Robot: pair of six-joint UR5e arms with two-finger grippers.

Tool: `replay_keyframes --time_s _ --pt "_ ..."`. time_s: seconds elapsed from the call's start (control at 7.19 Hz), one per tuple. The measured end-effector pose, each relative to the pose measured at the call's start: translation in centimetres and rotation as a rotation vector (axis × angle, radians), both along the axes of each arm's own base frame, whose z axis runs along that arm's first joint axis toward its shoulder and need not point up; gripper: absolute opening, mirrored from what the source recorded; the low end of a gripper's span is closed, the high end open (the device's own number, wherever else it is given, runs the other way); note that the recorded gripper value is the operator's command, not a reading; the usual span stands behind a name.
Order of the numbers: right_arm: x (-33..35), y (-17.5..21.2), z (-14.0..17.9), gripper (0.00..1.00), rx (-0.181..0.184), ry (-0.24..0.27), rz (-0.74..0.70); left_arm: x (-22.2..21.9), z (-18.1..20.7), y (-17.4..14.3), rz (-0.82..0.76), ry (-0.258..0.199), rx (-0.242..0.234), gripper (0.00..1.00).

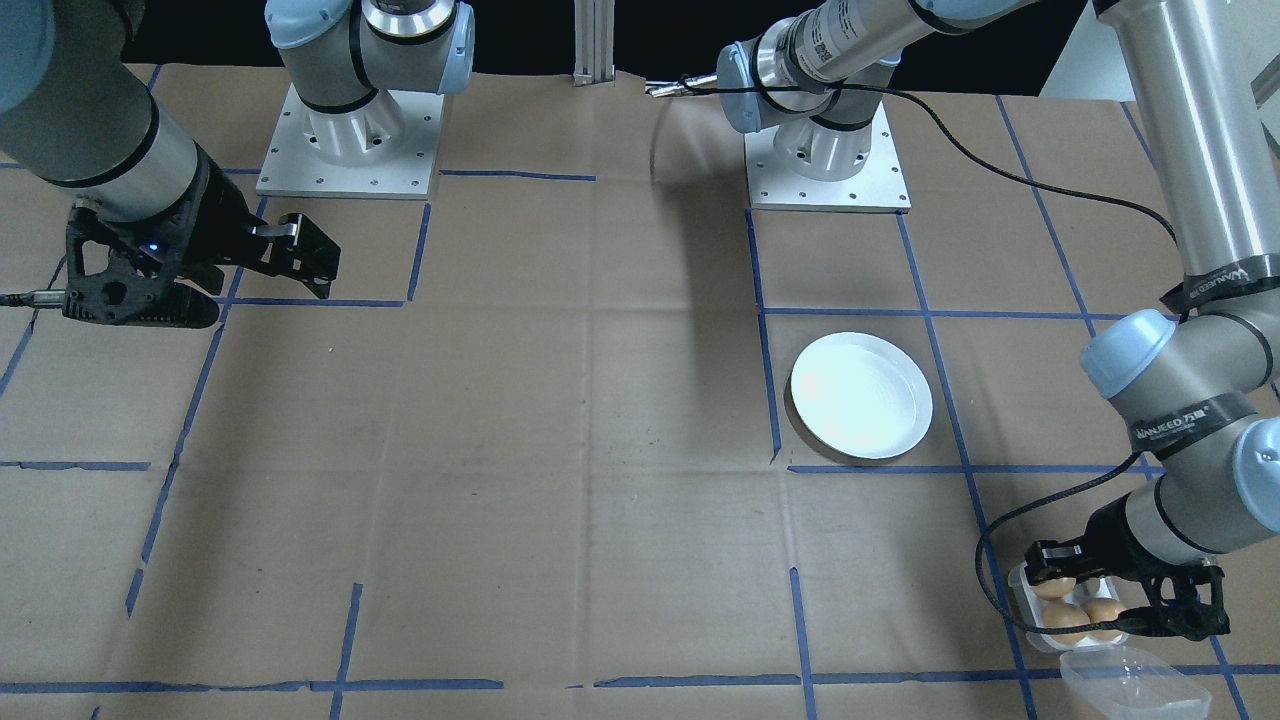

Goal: Place egg on plate

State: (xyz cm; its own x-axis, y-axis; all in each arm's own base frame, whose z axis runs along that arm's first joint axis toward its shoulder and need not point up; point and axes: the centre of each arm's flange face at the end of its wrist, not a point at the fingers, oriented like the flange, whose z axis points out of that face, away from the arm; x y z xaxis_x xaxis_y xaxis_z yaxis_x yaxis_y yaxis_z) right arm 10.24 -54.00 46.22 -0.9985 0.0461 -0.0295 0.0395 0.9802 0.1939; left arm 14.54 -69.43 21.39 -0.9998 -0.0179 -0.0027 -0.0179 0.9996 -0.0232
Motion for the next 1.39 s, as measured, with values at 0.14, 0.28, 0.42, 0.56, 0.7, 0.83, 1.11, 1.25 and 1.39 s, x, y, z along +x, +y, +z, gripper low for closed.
replay_keyframes --time_s 0.14,0.28,0.42,0.56,0.7,0.83,1.11,1.25,1.39 --pt "0.0 0.0 0.0 1.0 0.0 0.0 0.0 0.0 0.8 0.1 0.0 -0.006 -0.006 0.26" --pt "0.0 0.0 0.0 1.0 0.0 -0.001 0.0 -0.2 2.3 0.4 -0.001 -0.01 -0.011 0.26" --pt "0.0 0.0 0.0 1.0 0.0 -0.001 0.0 -0.5 4.8 1.1 -0.001 -0.013 -0.013 0.26" --pt "0.0 0.0 0.0 1.0 0.0 -0.001 0.0 -1.2 7.4 2.2 0.003 -0.013 -0.011 0.25" --pt "0.0 0.0 0.0 1.0 0.0 -0.001 0.0 -2.5 9.2 3.7 0.025 -0.008 -0.001 0.25" --pt "0.0 0.0 0.0 1.0 0.0 -0.001 0.0 -4.7 9.8 5.8 0.056 0.001 0.018 0.25" --pt "0.0 0.0 0.0 1.0 0.0 -0.001 0.0 -10.6 8.5 12.1 0.088 0.018 0.064 0.25" --pt "0.0 0.0 0.0 1.0 0.0 -0.001 0.0 -12.4 6.8 15.0 0.103 0.024 0.084 0.25" --pt "0.0 0.0 0.0 1.0 0.0 -0.001 0.0 -13.6 4.5 17.3 0.109 0.029 0.103 0.25"
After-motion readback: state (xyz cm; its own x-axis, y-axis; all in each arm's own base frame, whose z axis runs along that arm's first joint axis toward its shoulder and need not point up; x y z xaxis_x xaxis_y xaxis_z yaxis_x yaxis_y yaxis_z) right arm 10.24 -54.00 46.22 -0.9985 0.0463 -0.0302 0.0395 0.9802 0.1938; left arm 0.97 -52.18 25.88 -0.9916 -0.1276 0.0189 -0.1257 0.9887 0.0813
